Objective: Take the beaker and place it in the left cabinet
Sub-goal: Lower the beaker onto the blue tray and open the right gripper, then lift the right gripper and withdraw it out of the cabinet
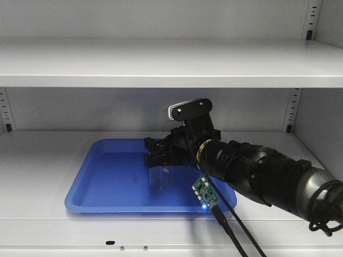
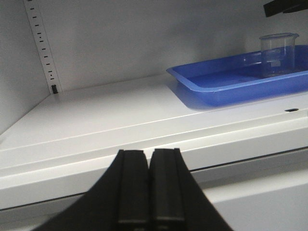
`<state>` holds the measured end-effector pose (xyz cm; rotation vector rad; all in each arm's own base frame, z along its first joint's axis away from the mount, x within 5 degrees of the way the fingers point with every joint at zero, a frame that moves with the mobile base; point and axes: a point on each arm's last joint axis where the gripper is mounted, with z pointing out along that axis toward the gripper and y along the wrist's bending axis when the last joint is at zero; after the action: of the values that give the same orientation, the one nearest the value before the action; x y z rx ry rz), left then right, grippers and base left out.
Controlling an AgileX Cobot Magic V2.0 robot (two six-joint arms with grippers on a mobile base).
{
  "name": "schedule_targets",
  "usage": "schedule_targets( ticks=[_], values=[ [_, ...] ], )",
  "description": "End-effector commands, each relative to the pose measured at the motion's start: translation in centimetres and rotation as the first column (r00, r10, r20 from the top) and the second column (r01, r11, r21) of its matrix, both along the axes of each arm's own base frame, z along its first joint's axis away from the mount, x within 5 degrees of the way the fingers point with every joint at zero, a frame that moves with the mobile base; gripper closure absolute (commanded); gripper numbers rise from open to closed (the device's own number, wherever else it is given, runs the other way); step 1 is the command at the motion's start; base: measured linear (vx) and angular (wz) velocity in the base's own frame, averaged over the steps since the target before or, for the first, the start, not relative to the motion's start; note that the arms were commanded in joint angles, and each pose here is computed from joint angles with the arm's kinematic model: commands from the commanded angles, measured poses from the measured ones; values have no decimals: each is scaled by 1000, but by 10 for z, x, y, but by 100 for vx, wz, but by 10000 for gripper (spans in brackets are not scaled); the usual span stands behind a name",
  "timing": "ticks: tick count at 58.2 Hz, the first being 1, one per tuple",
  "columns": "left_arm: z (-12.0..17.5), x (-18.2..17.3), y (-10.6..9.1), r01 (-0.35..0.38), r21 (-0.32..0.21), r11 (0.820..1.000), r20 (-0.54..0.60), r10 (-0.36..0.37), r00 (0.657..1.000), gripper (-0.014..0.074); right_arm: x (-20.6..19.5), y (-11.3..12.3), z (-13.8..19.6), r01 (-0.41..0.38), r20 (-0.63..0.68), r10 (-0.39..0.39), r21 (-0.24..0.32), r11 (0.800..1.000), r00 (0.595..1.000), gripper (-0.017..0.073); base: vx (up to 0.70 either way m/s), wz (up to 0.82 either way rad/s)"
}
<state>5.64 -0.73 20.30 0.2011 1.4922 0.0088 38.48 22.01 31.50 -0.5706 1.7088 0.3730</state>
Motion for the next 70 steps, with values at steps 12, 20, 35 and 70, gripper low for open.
schedule_targets(
  ticks=[12,20,35,70],
  values=[
    [2,-1,0,5,-15,1000,76,-4,997,592,-19,-9,57,-16,121,5,92,996,993,354,0,0],
    [2,-1,0,5,-15,1000,76,-4,997,592,-22,-11,64,-17,133,3,103,995,991,479,0,0],
    [2,-1,0,5,-15,1000,76,-4,997,592,-26,-15,71,-2,136,-12,106,994,991,571,0,0],
    [2,-1,0,5,-15,1000,76,-4,997,592,-11,-5,42,-33,117,27,52,998,993,561,0,0]
  ],
)
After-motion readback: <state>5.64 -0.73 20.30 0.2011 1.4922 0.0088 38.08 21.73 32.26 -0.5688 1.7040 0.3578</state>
